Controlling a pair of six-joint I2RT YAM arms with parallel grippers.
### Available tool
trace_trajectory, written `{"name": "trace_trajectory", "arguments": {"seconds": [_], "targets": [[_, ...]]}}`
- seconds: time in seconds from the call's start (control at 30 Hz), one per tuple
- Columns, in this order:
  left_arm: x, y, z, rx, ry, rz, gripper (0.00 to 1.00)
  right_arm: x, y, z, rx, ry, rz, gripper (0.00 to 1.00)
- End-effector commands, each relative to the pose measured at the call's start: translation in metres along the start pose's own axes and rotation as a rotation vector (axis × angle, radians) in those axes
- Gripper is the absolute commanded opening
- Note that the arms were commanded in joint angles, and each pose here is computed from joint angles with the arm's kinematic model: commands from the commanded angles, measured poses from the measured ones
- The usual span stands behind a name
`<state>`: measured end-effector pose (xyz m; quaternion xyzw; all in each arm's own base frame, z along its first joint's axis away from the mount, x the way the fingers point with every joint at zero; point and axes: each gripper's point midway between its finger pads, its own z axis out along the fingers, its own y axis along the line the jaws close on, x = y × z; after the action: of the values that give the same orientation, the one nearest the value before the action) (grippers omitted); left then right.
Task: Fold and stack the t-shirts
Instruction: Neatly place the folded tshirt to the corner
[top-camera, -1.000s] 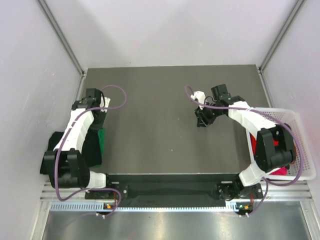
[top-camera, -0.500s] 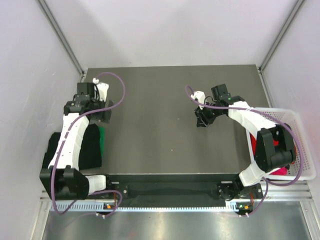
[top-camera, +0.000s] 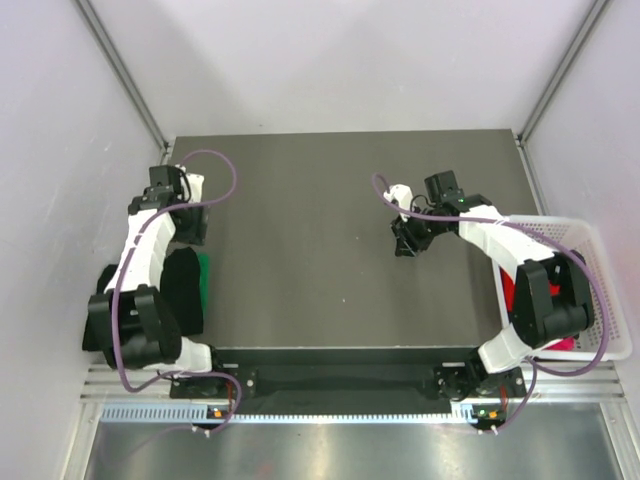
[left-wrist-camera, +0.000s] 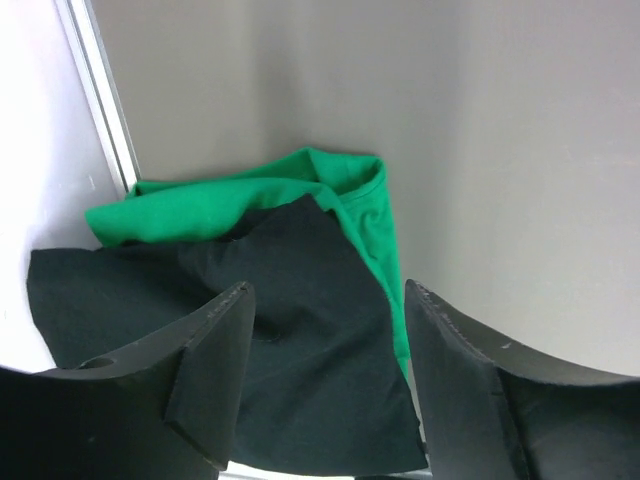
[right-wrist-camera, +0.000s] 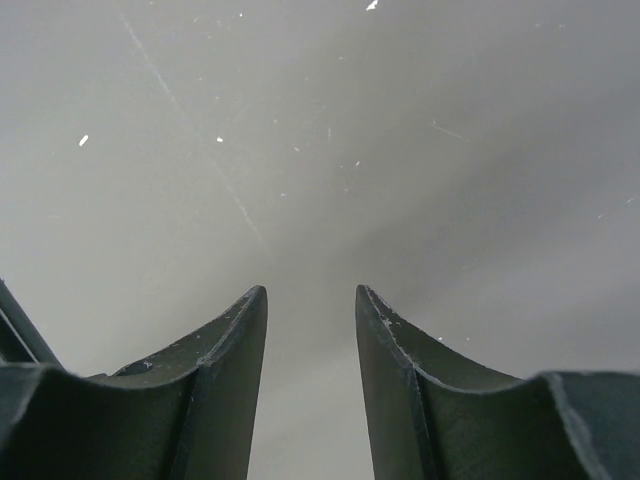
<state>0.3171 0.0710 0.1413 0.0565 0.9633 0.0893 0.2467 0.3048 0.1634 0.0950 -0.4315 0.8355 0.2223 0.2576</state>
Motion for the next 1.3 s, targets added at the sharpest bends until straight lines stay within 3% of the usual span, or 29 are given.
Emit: {"name": "trace_trajectory", "arguments": {"seconds": [0.0, 0.27, 0.43, 0.73, 1.1, 1.27], "targets": [[-0.018, 0.007, -0.007, 0.02, -0.025, -0.042, 0.63, -0.021, -0.001, -0.015, 0.019, -0.082, -0.066, 0.42], [-0.012, 0.009, 0.005, 0.041, 0.141, -0.043, 0.56, -0.034, 0.016, -0.015, -0.095, -0.126, -0.061, 0.42], [0.014, 0.012, 0.012, 0.005, 0.254, -0.035, 0.52, -0.043, 0.028, -0.016, -0.179, -0.149, -0.069, 0.42], [0.029, 0.018, 0.004, -0.042, 0.314, -0.019, 0.53, -0.04, 0.039, -0.012, -0.263, -0.156, -0.079, 0.42], [0.043, 0.008, 0.046, -0.031, 0.395, -0.006, 0.52, -0.035, 0.045, -0.012, -0.293, -0.158, -0.086, 0.43], [0.04, 0.003, 0.053, -0.02, 0.401, -0.008, 0.4, -0.032, 0.047, -0.009, -0.306, -0.15, -0.078, 0.43]]}}
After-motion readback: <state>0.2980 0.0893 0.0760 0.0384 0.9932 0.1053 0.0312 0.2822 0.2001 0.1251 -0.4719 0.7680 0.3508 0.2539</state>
